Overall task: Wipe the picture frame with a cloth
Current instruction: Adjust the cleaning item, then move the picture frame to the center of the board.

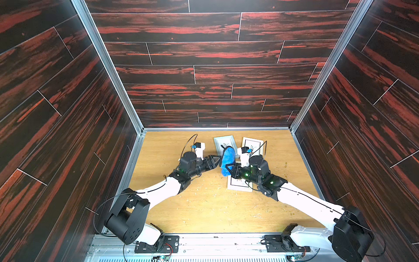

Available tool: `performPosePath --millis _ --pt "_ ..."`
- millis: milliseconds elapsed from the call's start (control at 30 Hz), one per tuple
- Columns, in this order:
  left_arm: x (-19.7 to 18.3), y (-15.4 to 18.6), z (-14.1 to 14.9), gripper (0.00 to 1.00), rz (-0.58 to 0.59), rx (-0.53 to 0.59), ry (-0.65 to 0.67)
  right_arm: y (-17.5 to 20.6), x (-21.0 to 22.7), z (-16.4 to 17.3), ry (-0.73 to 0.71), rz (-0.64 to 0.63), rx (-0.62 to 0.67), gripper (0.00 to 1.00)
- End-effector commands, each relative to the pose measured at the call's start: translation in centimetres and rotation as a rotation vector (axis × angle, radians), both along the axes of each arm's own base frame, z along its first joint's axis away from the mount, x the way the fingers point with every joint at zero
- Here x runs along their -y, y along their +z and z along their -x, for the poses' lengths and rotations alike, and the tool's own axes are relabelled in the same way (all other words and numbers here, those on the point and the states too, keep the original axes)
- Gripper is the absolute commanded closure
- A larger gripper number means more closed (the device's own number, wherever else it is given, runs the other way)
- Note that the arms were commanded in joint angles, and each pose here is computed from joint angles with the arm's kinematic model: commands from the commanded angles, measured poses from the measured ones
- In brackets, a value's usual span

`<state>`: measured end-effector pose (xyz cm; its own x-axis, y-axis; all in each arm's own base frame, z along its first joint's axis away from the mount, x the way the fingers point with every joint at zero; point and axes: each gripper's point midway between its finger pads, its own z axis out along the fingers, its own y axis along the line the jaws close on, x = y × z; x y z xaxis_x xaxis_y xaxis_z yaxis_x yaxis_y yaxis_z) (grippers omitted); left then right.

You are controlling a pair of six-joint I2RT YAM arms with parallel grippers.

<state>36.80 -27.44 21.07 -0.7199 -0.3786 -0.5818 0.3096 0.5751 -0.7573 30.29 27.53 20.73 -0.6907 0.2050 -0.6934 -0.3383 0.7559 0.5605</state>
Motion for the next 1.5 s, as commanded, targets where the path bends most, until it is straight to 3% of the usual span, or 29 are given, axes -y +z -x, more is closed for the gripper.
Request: performPosePath --millis 0,133,267,500,933,1133,1467 --pt "-4.2 -4.7 -2.2 0.32 -0.403 -0.091 0.117 -4.1 5.8 -1.4 -0.221 0.322 -0.057 1.00" --pt "-4.4 -8.5 -5.8 0.32 -0.549 -0.232 0.147 -4.9 7.9 -1.7 -0.292 0.420 -0.050 1.00" --pt "-2.5 -11.6 -8.9 0.34 -0.606 -0.309 0.109 -5.3 9.2 -1.7 -0.331 0.463 -0.048 1.00" --pt "-0.1 -14.9 -12.5 0.35 -0.663 -0.335 0.079 -5.1 9.2 -1.2 -0.287 0.450 -0.014 1.00" --pt "3.2 -15.9 -15.0 0.42 -0.658 -0.274 0.077 -6.8 9.3 -1.2 -0.269 0.491 -0.034 1.00" --pt "3.5 -18.0 -15.6 0.53 -0.700 -0.311 0.073 -6.7 9.3 -1.4 -0.271 0.499 -0.029 1.00" --pt "0.4 -19.3 -14.6 0.68 -0.806 -0.340 0.143 -6.2 9.1 -1.8 -0.269 0.498 -0.021 1.00"
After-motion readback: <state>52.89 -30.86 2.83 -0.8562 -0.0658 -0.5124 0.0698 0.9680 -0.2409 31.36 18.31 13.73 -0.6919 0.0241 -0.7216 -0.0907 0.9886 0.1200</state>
